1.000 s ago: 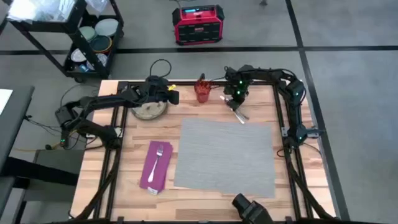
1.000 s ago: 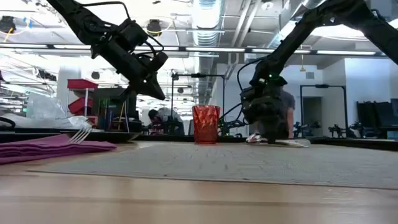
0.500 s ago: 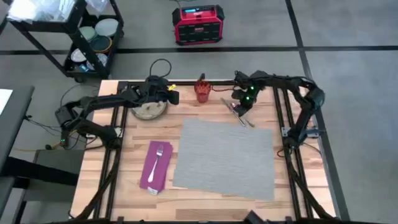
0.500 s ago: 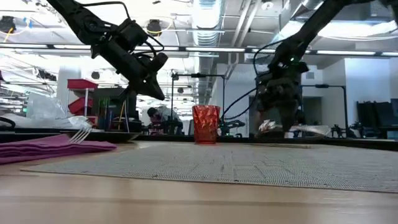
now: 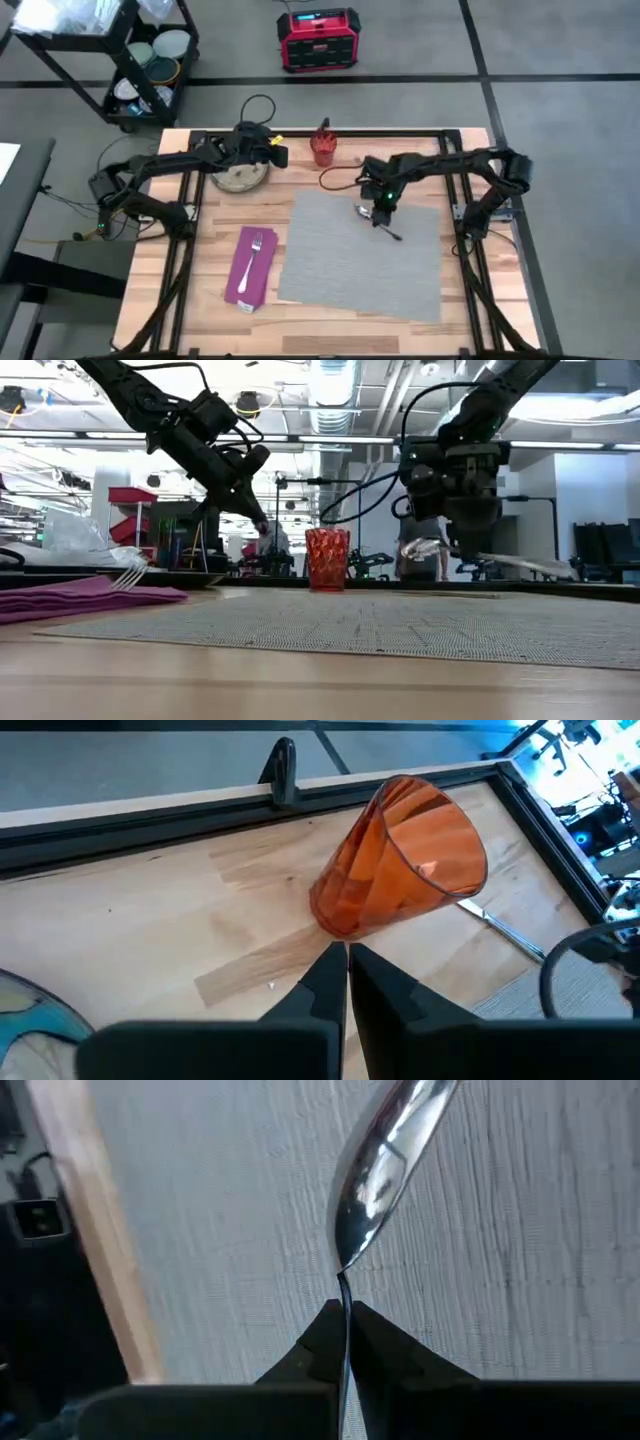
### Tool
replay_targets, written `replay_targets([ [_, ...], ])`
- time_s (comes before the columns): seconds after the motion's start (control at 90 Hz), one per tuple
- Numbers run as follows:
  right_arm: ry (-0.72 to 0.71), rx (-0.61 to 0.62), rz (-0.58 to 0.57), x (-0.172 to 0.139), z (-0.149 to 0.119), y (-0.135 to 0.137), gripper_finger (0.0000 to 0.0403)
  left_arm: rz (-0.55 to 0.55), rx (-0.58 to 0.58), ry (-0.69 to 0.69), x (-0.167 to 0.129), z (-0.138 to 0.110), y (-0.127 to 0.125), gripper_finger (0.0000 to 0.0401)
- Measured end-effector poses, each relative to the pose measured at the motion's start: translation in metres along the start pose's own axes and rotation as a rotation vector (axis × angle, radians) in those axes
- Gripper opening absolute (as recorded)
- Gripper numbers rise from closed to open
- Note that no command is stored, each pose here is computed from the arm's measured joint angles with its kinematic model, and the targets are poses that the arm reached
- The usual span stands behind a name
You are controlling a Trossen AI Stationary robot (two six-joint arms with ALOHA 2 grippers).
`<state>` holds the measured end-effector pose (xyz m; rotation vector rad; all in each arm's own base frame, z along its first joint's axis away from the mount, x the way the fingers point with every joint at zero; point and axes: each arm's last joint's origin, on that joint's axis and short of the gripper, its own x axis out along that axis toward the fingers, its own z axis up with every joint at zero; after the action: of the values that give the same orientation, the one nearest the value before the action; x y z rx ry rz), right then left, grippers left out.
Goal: Set table place
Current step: Put the spoon on top of the table mat, then move the knife on top of the table mat
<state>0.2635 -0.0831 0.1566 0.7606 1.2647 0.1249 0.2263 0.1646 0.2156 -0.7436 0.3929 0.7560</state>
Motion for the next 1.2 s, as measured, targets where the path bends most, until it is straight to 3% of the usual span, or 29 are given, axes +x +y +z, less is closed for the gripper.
replay_targets([
  [0.333,-0.056,-0.043,0.0,-0.012,-0.001,0.011,0.0156,-0.057,0.01,0.042,0.0,-0.003,-0.003,0.0],
  [0.478,-0.168,0.0,-0.204,-0.029,0.001,0.003,0.0199,-0.19,0.115,0.123,-0.001,-0.012,-0.017,0.0],
  [0.578,-0.243,0.035,-0.28,-0.041,0.004,-0.007,0.0166,-0.229,0.185,0.173,0.002,-0.023,-0.026,0.0],
  [0.756,-0.302,0.09,-0.299,-0.051,0.01,-0.031,0.002,-0.297,0.248,0.347,0.022,-0.056,-0.037,0.0],
  [0.978,-0.355,0.178,-0.32,-0.059,0.015,-0.064,0.0002,-0.307,0.385,0.505,0.053,-0.089,-0.058,0.0],
  [1.2,-0.338,0.254,-0.317,-0.057,0.014,-0.091,0.0,-0.111,0.572,0.6,0.08,-0.09,-0.069,0.0],
])
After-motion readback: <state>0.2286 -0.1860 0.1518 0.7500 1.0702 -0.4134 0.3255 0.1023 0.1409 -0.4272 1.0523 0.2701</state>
